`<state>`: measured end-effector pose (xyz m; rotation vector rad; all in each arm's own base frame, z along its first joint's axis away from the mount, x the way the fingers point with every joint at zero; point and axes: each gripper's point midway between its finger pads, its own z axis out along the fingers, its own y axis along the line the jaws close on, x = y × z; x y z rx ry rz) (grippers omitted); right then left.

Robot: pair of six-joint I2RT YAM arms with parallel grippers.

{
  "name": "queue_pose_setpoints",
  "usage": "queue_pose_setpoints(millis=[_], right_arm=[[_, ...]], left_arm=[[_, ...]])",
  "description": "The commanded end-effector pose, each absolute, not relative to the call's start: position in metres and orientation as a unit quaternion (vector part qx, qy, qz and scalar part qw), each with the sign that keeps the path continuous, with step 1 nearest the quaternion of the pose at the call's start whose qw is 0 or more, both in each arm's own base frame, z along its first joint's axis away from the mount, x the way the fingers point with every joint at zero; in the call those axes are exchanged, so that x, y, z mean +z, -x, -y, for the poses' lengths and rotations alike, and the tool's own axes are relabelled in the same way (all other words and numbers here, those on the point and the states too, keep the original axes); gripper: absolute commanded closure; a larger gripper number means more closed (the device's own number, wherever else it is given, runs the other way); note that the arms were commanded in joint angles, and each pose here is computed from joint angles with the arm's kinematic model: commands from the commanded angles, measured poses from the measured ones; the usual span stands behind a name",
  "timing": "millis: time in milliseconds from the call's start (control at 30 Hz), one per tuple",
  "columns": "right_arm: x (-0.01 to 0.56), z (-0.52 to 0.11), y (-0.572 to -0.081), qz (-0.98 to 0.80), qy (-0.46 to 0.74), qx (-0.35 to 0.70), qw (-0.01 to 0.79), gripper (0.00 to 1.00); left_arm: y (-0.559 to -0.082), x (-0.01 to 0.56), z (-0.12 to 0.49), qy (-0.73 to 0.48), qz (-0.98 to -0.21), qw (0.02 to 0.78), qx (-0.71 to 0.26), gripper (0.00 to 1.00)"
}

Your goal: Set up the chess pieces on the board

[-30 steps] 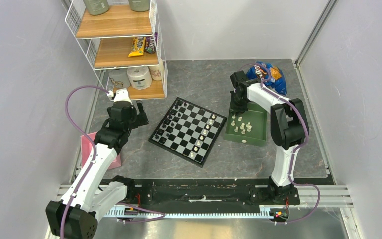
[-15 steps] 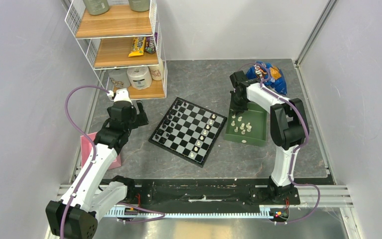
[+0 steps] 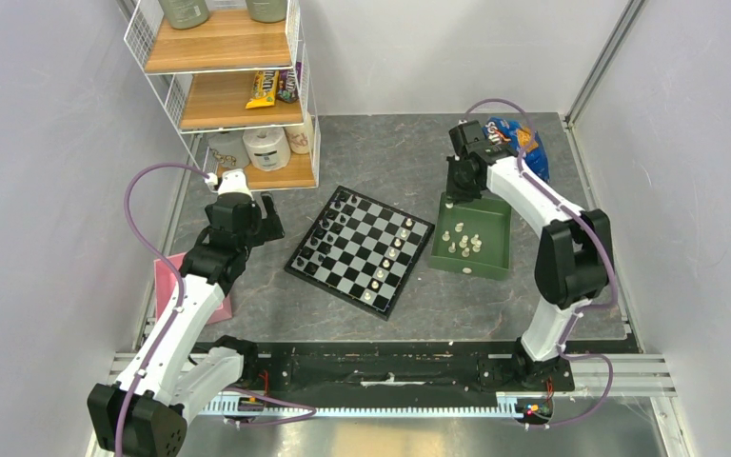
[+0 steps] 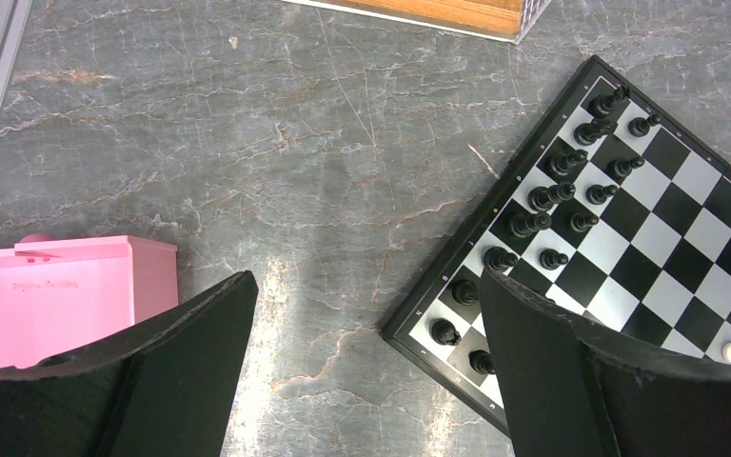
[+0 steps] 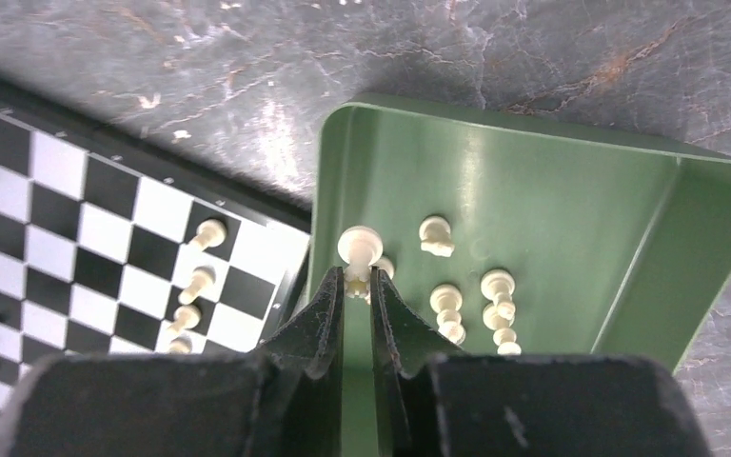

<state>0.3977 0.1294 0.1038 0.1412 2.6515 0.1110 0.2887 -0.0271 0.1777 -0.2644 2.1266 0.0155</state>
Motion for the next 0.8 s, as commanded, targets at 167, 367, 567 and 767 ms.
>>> queue_pose_setpoints(millis=[167, 367, 567, 767], right_arm=[[0.154, -0.196, -0.388, -0.955, 0.0, 0.102, 0.279, 0.91], [0.123, -0.215, -0.384, -0.966, 0.014, 0.083, 0.246, 0.91], [0.097, -0.209, -0.38, -0.974, 0.02, 0.059, 0.219, 0.91], [0.08, -0.207, -0.384, -0.977, 0.031, 0.041, 0.206, 0.9]], left_arm=[[-0.292, 0.189, 0.027, 0.107, -0.862, 0.495, 0.002, 0.06], [-0.29, 0.189, 0.025, 0.109, -0.861, 0.497, 0.005, 0.06], [-0.291, 0.188, 0.026, 0.108, -0.862, 0.494, 0.004, 0.06], [-0.292, 0.186, 0.027, 0.106, -0.865, 0.49, 0.003, 0.06]])
